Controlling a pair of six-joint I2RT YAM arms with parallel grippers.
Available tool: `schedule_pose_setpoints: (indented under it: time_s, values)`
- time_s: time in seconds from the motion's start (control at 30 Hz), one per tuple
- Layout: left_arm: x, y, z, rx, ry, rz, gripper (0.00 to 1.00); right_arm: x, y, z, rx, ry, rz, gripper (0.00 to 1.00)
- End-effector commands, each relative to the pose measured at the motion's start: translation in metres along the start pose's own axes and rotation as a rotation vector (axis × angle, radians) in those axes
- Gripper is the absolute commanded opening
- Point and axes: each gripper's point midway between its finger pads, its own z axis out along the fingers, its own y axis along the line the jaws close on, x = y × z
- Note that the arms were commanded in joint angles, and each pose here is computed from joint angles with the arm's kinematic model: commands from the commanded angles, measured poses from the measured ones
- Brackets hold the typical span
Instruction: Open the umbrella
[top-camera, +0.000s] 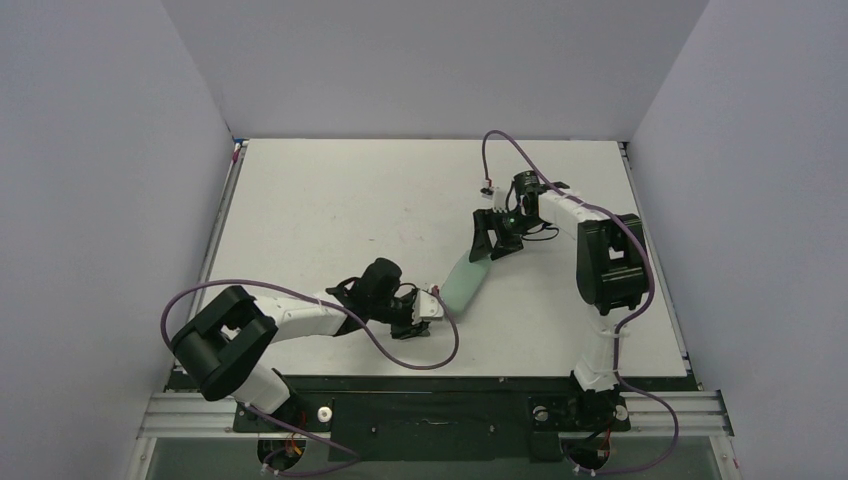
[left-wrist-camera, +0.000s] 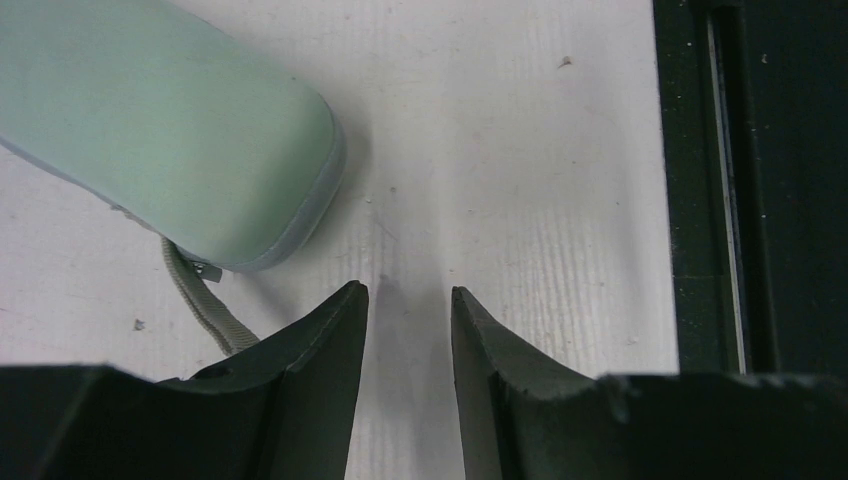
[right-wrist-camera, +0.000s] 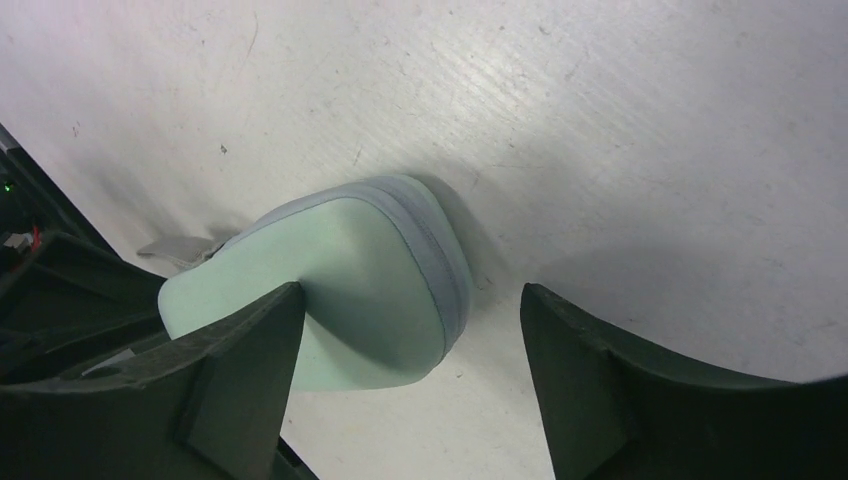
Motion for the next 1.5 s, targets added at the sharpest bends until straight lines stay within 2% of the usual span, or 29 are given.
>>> schedule_pose_setpoints:
  time_s: [0.0, 0.03, 0.23, 0.47, 0.67, 0.83, 0.93, 1.0, 1.1, 1.23, 1.3, 1.47]
  values:
    - [-0.013, 0.013, -0.001, -0.076, -0.057, 0.005, 0.3, -0.007, -0.022, -0.017, 0.164, -0.036, -0.022, 0.78]
    - [-0.015, 0.015, 0.0, -0.088, -0.066, 0.009, 0.3, -0.008, -0.024, -0.023, 0.173, -0.047, 0.002, 0.81]
    - [-0.01, 0.024, 0.003, -0.13, -0.06, 0.003, 0.31, 0.03, -0.02, -0.054, 0.139, -0.027, 0.13, 0.86]
    - [-0.014, 0.035, 0.011, -0.154, -0.061, 0.027, 0.31, 0.06, -0.002, -0.049, 0.044, -0.014, 0.255, 0.86]
    - [-0.02, 0.039, 0.019, -0.157, -0.058, 0.037, 0.31, 0.033, 0.02, -0.029, -0.026, -0.1, 0.269, 0.86]
    - [-0.02, 0.038, 0.024, -0.156, -0.05, 0.034, 0.31, 0.02, 0.029, -0.004, -0.048, -0.116, 0.287, 0.86]
    - [-0.018, 0.041, 0.025, -0.169, -0.039, 0.046, 0.31, 0.02, 0.029, 0.006, -0.043, -0.108, 0.29, 0.8]
    - [-0.017, 0.042, 0.025, -0.171, -0.035, 0.059, 0.31, 0.025, 0.024, 0.016, -0.038, -0.082, 0.298, 0.71]
    - [-0.014, 0.045, 0.023, -0.18, -0.031, 0.085, 0.32, 0.034, 0.014, 0.024, -0.013, -0.049, 0.288, 0.53]
    - [-0.009, 0.052, 0.018, -0.191, -0.028, 0.112, 0.32, 0.044, 0.004, 0.031, 0.017, -0.002, 0.267, 0.35]
    - [-0.008, 0.056, 0.016, -0.198, -0.028, 0.128, 0.32, 0.047, 0.001, 0.033, 0.018, 0.014, 0.262, 0.29]
    - [-0.007, 0.064, 0.019, -0.202, -0.034, 0.139, 0.33, 0.05, -0.001, 0.034, 0.02, 0.035, 0.25, 0.22]
